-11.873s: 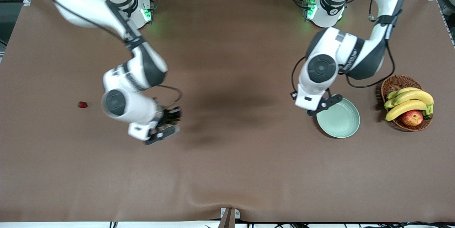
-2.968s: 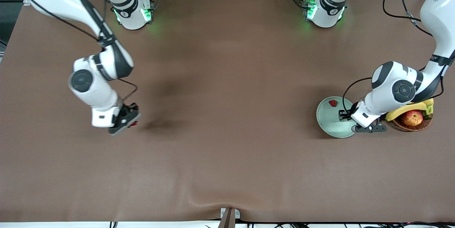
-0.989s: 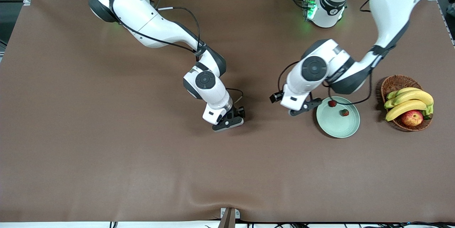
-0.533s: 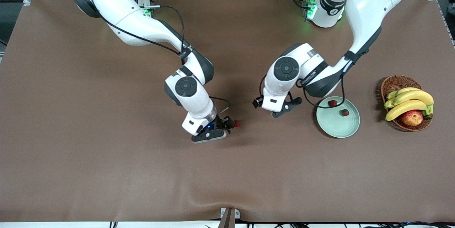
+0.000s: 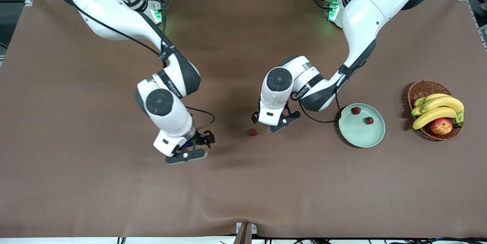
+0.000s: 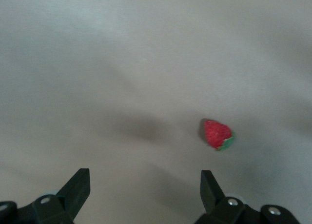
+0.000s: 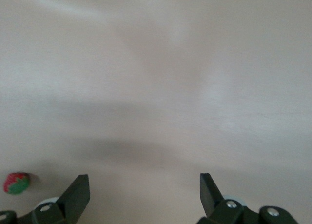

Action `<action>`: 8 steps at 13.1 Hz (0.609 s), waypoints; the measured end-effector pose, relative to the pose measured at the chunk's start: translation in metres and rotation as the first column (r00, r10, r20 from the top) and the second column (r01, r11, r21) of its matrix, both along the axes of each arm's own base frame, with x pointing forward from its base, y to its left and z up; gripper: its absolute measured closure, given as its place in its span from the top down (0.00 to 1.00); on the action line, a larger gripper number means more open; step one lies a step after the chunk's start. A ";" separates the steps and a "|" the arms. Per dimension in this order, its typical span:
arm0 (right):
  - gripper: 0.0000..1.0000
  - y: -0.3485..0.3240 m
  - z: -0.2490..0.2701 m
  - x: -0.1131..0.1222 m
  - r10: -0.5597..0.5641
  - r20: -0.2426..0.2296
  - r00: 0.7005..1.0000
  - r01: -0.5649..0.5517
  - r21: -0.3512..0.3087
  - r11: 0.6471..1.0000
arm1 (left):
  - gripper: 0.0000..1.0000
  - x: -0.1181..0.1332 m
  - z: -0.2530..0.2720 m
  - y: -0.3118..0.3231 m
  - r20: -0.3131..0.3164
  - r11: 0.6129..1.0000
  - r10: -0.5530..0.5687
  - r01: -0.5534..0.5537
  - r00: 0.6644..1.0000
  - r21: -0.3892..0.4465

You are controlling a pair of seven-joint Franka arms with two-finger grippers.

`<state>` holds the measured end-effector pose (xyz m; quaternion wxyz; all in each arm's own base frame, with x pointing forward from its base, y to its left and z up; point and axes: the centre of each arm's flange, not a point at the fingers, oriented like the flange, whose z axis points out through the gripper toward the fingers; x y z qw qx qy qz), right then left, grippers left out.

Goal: Collect all strawberries into plate
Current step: 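Grasp the strawberry with the left gripper while the right arm returns to rest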

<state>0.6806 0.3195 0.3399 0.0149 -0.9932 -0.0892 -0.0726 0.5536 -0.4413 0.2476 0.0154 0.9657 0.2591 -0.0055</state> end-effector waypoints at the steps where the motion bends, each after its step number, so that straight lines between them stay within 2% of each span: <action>1: 1.00 -0.017 0.016 0.001 -0.013 -0.010 1.000 0.013 -0.020 1.000 | 1.00 0.002 -0.009 -0.006 0.020 1.000 -0.002 0.002 1.000 -0.010; 5: 1.00 -0.092 0.080 -0.015 0.017 -0.005 1.000 -0.017 -0.093 0.996 | 0.92 0.023 -0.027 -0.018 0.072 0.996 0.029 -0.023 0.997 -0.082; 6: 1.00 -0.116 0.094 -0.022 0.021 -0.009 1.000 -0.022 -0.112 0.994 | 0.86 0.029 -0.031 -0.018 0.071 0.994 0.053 -0.046 0.996 -0.097; 8: 1.00 -0.164 0.119 -0.039 -0.003 -0.071 0.997 -0.005 -0.119 0.993 | 0.86 0.033 -0.039 -0.021 0.069 0.985 0.118 -0.108 0.991 -0.135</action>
